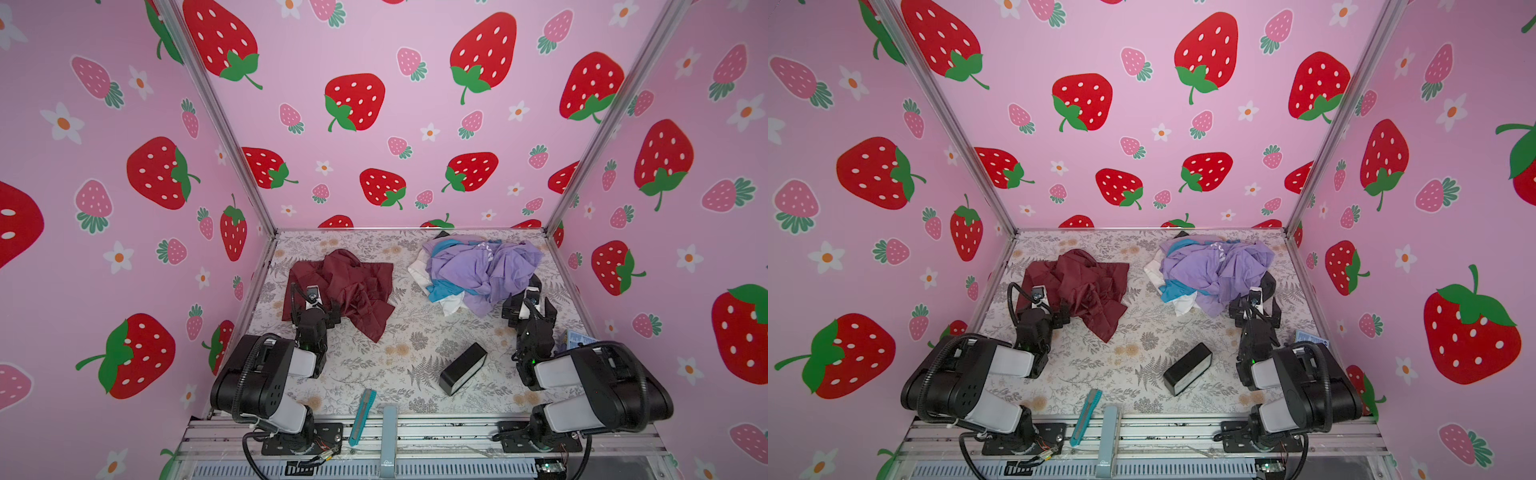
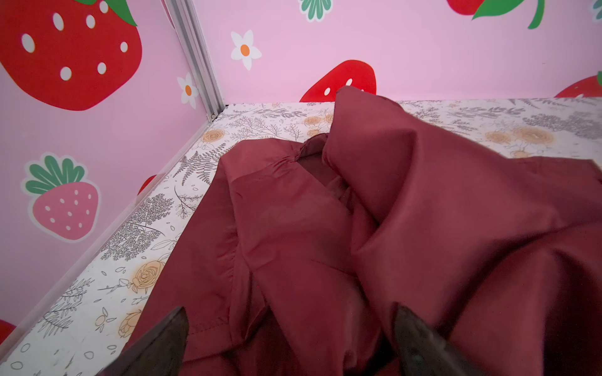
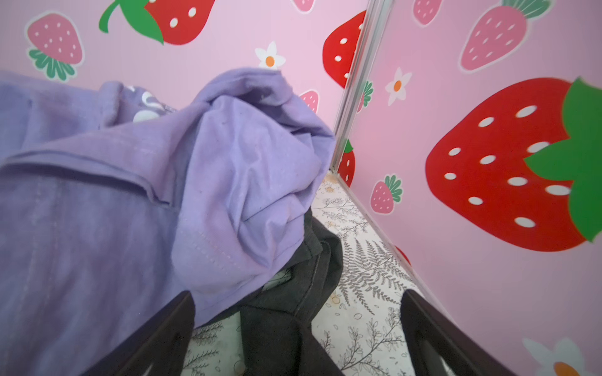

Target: Pick out a specific cloth from the pile

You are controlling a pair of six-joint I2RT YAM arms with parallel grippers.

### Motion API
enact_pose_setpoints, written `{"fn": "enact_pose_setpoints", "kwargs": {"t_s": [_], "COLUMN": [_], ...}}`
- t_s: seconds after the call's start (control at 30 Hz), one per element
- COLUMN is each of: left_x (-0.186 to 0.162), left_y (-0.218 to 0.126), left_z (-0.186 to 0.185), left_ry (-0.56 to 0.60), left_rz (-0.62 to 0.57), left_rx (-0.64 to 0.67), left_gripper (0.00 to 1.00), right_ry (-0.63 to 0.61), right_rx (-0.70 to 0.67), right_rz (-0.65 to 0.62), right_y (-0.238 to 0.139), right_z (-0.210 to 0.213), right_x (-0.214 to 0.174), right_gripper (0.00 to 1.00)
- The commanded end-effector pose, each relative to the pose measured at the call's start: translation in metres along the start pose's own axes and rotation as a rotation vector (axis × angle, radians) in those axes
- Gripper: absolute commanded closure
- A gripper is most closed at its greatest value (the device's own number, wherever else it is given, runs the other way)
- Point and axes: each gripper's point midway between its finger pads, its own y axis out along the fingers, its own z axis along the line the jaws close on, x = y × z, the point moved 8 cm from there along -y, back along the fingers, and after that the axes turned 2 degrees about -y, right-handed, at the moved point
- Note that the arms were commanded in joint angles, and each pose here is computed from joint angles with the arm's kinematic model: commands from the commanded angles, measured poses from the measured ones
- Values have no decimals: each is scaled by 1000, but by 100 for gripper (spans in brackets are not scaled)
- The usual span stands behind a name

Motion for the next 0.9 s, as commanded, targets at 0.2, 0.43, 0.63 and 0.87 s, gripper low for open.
{"fn": "enact_pose_setpoints", "kwargs": {"t_s": [0.2, 0.43, 0.63, 0.87], "left_x": [19, 20, 21, 21], "left_y": [29, 33, 33, 33], "left_z": [1, 3, 3, 3], "left_ry": [-51, -66, -66, -65], "left_rz": [94, 117, 115, 114], "left_rx": [-85, -109, -108, -108], "left_gripper": [2, 0, 1, 1], "right_ry": [36, 54, 55, 55], "right_rx": [175, 206, 204, 204], "right_rz": [42, 40, 36, 34], "right_y": [35, 40, 39, 39], "right_z": [6, 3, 3, 2], "right_x": [0, 0, 0, 0], "right_gripper": [0, 0, 0, 0]}}
